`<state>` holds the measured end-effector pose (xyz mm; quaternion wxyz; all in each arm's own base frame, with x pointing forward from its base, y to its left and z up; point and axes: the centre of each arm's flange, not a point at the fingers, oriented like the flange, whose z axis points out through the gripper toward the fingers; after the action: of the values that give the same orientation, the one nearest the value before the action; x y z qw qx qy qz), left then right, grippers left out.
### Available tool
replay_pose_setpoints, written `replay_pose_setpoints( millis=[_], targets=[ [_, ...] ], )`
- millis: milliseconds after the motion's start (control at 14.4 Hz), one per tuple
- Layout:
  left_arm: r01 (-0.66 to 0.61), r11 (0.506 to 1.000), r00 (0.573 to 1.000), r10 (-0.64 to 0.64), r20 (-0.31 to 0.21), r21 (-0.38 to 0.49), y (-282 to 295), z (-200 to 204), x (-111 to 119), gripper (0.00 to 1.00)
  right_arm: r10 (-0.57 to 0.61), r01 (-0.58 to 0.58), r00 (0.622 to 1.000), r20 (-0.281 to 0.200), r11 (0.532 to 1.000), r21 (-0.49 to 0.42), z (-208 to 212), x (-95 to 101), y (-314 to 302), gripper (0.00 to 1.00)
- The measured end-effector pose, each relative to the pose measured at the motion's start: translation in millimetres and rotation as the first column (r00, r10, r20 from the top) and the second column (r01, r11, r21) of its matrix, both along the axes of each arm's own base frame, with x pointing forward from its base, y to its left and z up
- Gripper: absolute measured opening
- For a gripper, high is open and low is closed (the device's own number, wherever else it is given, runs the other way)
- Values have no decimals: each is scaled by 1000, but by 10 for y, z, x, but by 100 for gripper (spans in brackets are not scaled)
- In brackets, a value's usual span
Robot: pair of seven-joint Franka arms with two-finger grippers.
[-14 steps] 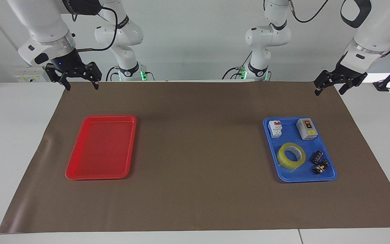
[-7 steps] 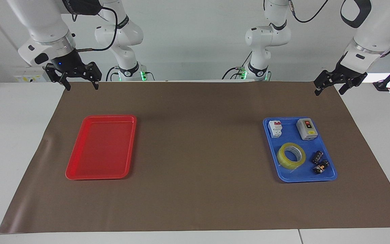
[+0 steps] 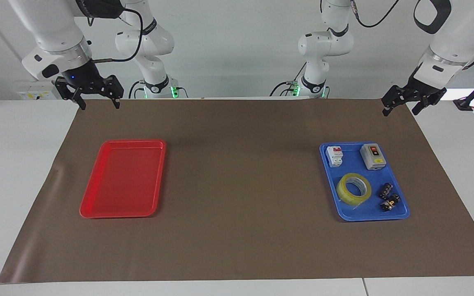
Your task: Place and move tape with both arms
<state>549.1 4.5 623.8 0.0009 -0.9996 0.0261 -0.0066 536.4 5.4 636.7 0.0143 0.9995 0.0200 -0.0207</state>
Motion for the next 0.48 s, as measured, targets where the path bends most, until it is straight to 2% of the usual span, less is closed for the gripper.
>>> replay_pose_setpoints(
  millis=[277, 485],
  targets=[
    [3, 1000, 999, -3, 44, 0, -15, -157, 112, 100, 0, 0, 1000, 0, 1000, 0, 0, 0, 0, 100],
    [3, 1000, 997, -3, 71, 1, -16, -574, 288, 100, 0, 0, 1000, 0, 1000, 0, 0, 0, -1, 100]
  ],
)
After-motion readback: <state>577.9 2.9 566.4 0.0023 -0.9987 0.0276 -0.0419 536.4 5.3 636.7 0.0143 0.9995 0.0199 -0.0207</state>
